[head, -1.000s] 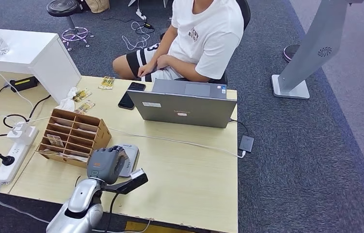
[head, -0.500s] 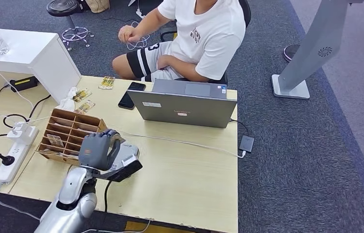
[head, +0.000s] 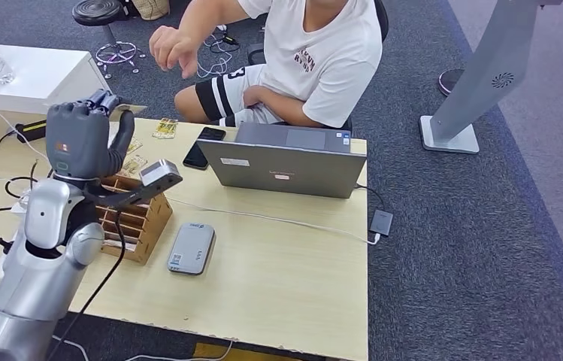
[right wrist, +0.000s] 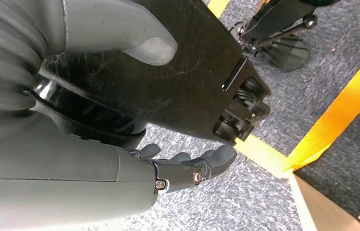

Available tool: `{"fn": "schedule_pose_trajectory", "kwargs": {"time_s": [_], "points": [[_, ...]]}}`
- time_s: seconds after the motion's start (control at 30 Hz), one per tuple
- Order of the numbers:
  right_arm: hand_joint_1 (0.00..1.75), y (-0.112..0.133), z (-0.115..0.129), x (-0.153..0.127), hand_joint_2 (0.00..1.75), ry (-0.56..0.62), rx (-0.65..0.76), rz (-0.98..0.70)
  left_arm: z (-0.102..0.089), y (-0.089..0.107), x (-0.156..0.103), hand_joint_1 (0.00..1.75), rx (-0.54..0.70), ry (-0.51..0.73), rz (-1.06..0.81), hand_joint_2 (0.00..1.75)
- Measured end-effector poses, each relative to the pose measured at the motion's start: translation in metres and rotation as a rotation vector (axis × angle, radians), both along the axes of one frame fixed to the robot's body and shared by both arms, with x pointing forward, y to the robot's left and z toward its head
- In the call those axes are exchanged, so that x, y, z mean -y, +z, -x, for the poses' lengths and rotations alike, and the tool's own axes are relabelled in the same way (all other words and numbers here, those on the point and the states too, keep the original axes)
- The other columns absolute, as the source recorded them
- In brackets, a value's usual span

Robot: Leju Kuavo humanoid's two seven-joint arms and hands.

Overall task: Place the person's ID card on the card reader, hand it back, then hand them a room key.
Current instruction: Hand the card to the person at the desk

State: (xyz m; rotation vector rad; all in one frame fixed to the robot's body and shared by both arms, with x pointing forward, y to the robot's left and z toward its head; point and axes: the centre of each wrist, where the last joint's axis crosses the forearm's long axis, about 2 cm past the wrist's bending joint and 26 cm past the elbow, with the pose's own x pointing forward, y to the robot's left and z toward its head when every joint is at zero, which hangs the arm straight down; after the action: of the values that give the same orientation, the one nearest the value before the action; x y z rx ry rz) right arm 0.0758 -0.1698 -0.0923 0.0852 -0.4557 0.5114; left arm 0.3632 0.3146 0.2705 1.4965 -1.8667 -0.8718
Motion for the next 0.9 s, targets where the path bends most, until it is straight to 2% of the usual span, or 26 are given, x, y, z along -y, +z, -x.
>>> {"fn": "schedule_pose_trajectory", "kwargs": {"time_s": [0.07,0.17,0.5,0.53,0.63,0.67,0.9], "points": [[0.00,0.000,0.000,0.000,1.75,0.004,0.004,-0.002,-0.007,0.013,-0.005,1.75,0.018,0.026,-0.029,1.75],[0.00,0.000,0.001,0.000,1.75,0.012,0.006,-0.003,-0.014,0.021,-0.008,1.75,0.021,0.054,-0.050,1.75],[0.00,0.000,0.001,0.000,1.75,0.023,0.008,-0.005,-0.017,0.016,-0.010,1.75,-0.007,0.091,-0.060,1.75],[0.00,0.000,0.001,-0.001,1.75,0.024,0.008,-0.005,-0.018,0.016,-0.010,1.40,-0.010,0.092,-0.062,1.75],[0.00,0.000,0.001,-0.001,1.75,0.024,0.008,-0.005,-0.018,0.013,-0.010,0.09,-0.018,0.098,-0.067,1.75],[0.00,0.000,0.001,-0.001,1.75,0.024,0.008,-0.004,-0.018,0.012,-0.010,0.00,-0.019,0.101,-0.068,1.75],[0.00,0.000,0.000,-0.001,1.75,0.021,0.004,-0.001,-0.011,-0.004,-0.006,0.00,-0.024,0.085,-0.044,1.75]]}}
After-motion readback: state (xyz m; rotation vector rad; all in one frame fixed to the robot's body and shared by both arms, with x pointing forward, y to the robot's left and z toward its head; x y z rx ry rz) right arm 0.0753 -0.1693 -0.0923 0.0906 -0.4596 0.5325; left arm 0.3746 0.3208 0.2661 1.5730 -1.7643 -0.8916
